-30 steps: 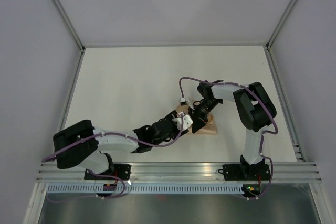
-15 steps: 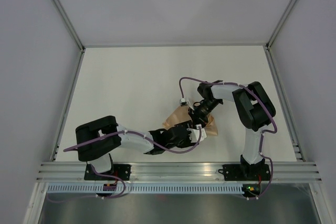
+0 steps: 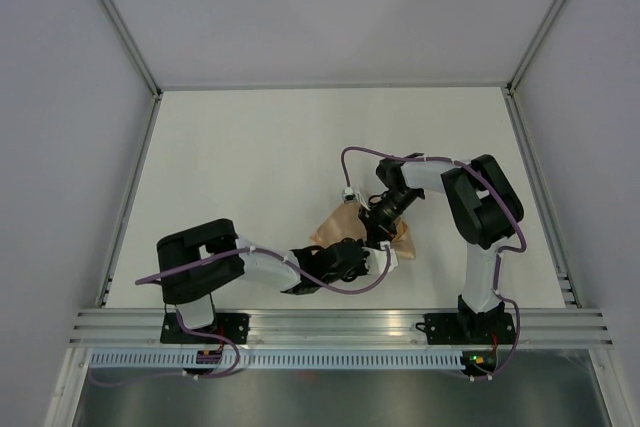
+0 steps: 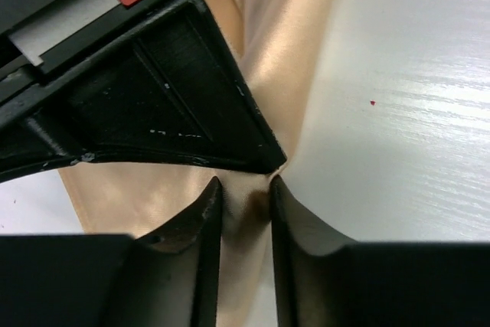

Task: Fold the napkin, place the utensils inside, and roll it up
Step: Roll the napkin at the center of the board.

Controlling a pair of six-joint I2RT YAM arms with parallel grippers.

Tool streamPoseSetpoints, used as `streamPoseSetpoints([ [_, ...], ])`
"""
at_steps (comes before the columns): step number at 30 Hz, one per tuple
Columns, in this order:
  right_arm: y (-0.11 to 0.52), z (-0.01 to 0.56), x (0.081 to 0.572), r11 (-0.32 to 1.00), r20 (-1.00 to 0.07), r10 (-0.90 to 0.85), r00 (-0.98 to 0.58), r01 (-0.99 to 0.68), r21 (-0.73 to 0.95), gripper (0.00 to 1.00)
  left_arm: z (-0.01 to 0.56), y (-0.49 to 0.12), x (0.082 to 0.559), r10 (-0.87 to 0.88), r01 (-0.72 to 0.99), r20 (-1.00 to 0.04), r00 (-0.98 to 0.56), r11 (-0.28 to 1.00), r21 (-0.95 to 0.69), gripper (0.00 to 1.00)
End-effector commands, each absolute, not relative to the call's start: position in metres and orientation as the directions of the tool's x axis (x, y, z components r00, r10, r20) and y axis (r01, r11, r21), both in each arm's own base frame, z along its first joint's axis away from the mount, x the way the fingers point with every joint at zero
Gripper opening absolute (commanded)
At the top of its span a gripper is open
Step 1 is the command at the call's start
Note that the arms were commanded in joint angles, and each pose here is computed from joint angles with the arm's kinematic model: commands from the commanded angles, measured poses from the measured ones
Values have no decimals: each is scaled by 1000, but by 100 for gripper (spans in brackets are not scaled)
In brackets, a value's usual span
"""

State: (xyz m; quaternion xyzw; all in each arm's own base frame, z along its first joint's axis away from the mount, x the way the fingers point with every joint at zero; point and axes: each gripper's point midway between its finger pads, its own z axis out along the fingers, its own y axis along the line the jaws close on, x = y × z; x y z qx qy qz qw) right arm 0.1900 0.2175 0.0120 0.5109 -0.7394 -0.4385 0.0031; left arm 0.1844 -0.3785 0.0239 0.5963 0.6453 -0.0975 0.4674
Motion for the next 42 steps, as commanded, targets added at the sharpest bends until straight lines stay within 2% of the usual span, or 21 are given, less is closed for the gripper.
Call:
streamPoseSetpoints([
  [1, 193, -31, 198, 119, -377, -845, -379, -820, 559, 7, 13, -381, 180, 704, 872, -688, 173, 216, 440, 26],
  [3, 193, -30, 199, 123, -380, -842, -383, -822, 556, 12, 9, -381, 177, 704, 882, -690, 167, 207, 424, 22],
  [4, 194, -28, 199, 126, -381, -840, -386, -822, 555, 20, 8, -381, 176, 704, 886, -691, 164, 203, 418, 19],
  [6, 197, -21, 201, 122, -402, -829, -388, -828, 547, 27, 5, -381, 172, 704, 899, -693, 153, 193, 394, 12],
  [7, 199, -17, 202, 119, -414, -824, -387, -832, 541, 36, 4, -379, 172, 704, 902, -695, 145, 194, 385, 11],
  [14, 213, 40, 232, 148, -575, -728, -374, -904, 400, 54, 6, -372, 169, 660, 949, -750, 41, 209, 236, 7],
  [17, 215, 65, 252, 213, -641, -666, -381, -921, 327, 57, 8, -370, 168, 649, 961, -761, 0, 209, 179, 6],
  [21, 204, 94, 287, 374, -718, -564, -408, -901, 219, 57, 6, -369, 166, 647, 974, -760, -68, 207, 89, 4],
  [25, 190, 135, 323, 524, -831, -457, -317, -851, 36, 57, 6, -370, 169, 636, 976, -755, -161, 216, -27, 2],
  [28, 179, 159, 329, 597, -873, -416, -253, -801, -53, 58, 4, -369, 169, 638, 970, -737, -225, 216, -110, 2],
  [37, 154, 158, 309, 622, -841, -487, -235, -769, -145, 59, 7, -371, 172, 609, 935, -710, -354, 200, -294, 2],
  [42, 150, 154, 291, 571, -849, -513, -123, -788, -231, 60, -1, -370, 170, 634, 910, -661, -402, 194, -367, 2],
])
